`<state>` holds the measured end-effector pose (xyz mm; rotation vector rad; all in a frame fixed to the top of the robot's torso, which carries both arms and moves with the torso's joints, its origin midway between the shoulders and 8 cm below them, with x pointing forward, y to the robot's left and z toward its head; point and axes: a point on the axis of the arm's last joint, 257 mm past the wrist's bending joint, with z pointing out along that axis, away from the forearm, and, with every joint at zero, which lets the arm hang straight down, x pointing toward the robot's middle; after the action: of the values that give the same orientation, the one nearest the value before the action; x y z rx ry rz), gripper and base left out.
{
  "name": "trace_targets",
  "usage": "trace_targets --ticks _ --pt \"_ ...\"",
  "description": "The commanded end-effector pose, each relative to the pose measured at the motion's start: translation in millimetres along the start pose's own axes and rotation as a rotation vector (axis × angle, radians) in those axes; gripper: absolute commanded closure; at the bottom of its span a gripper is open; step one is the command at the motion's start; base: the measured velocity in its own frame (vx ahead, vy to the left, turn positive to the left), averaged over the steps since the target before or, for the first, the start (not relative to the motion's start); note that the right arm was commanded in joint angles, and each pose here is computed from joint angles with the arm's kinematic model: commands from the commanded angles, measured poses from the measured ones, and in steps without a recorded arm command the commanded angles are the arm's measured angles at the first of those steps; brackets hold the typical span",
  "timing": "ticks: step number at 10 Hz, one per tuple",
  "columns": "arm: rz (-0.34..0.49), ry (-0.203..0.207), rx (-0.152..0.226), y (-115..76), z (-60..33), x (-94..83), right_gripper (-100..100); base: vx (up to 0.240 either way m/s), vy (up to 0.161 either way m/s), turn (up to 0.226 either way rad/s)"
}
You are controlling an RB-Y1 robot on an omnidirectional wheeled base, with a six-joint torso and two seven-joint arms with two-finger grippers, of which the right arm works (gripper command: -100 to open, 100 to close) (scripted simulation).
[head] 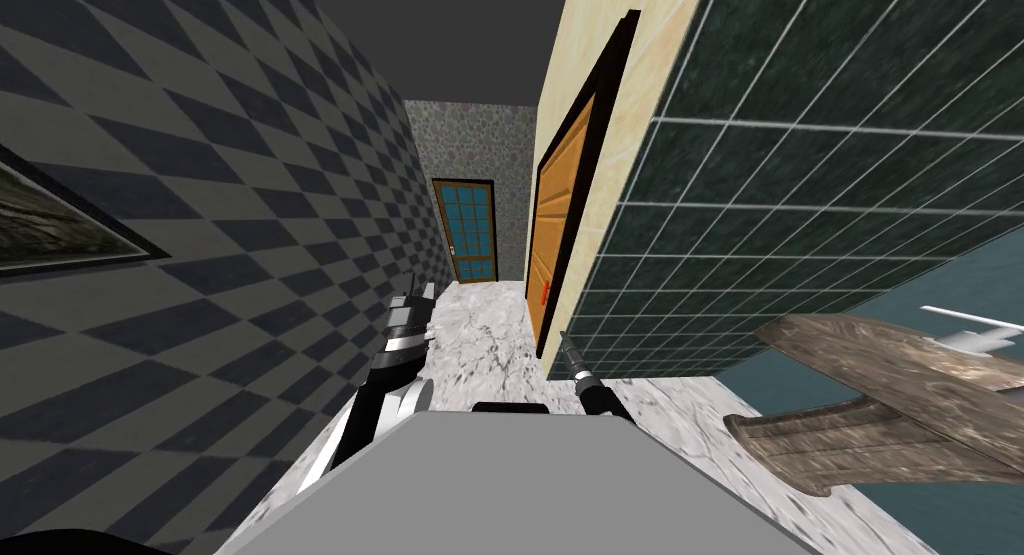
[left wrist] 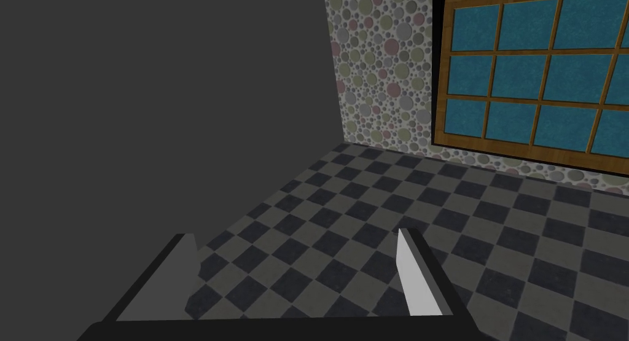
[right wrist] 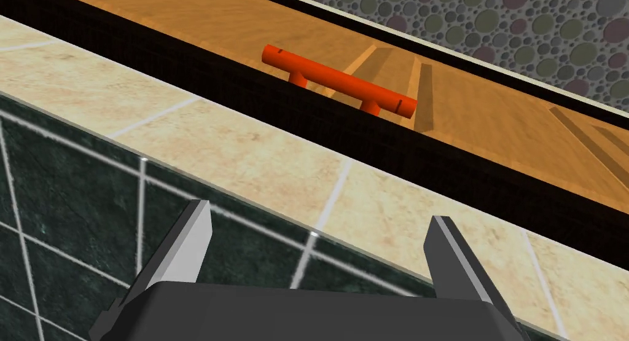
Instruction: Push the door open
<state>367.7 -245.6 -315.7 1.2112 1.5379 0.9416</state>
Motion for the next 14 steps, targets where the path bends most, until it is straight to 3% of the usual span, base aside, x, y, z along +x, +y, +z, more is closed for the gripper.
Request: trace_targets --ticks 1,7,8,14 --pt "-0.006 0.026 0.053 -21.0 0.7 9.7 -100 0.141 0.119 -0.047" --pt "-0.027 0.130 0.244 -96.7 -14.4 42.4 -100 0.147 0.111 -0.052" --pt "-0.029 0.140 0.260 -103.0 -16.3 45.2 -100 0.108 0.098 -0.041" --pt "-0.047 0.264 0.446 -175.1 -48.2 79.2 -100 0.158 0.094 -0.052"
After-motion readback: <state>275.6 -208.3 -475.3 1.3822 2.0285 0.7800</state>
